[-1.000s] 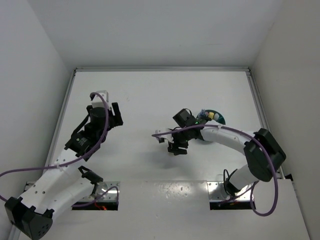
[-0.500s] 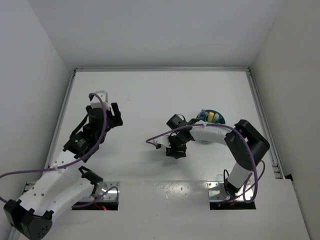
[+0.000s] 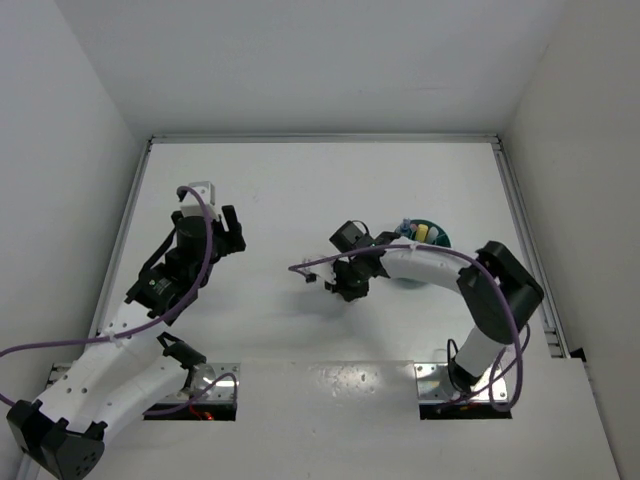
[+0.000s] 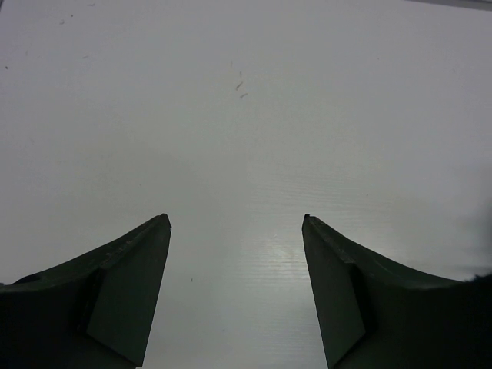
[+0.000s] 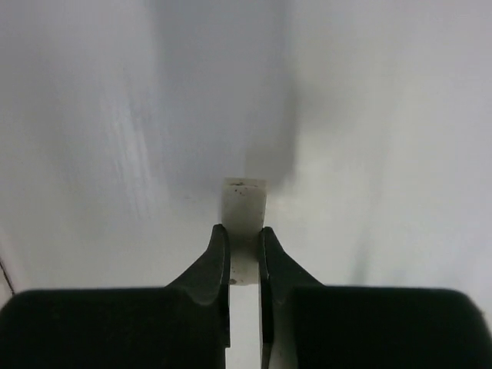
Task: Sort the stationery into containers
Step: Place the stationery in the storage box.
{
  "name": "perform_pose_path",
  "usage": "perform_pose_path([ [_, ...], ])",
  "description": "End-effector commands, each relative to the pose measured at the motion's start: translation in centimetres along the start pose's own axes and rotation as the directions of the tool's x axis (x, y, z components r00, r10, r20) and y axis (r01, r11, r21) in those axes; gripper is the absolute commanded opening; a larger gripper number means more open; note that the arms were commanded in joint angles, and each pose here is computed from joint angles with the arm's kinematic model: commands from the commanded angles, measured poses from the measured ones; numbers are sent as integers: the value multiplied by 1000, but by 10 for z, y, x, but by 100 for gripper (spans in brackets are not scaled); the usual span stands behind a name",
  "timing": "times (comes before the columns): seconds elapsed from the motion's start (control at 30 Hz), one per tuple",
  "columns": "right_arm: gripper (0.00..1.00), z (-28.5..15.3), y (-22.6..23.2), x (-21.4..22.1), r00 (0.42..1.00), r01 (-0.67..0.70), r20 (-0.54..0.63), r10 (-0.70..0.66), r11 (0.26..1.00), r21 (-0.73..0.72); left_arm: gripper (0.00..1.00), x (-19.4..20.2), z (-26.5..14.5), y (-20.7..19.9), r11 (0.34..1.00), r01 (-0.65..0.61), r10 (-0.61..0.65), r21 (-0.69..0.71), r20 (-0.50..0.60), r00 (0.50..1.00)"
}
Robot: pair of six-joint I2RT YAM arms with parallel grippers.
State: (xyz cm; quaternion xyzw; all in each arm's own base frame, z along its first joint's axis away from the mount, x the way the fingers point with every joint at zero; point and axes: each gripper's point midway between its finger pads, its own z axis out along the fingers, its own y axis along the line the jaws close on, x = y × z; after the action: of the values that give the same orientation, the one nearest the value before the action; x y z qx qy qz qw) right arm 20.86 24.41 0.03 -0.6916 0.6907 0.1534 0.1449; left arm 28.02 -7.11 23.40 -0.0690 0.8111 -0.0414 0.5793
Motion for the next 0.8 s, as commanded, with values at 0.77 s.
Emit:
perform_pose_path([
  [0.77,0,-292,-143,140,129,-812,839,528,-429,395,75,-5,-4,-6,998,13,-14,55,17,1000],
])
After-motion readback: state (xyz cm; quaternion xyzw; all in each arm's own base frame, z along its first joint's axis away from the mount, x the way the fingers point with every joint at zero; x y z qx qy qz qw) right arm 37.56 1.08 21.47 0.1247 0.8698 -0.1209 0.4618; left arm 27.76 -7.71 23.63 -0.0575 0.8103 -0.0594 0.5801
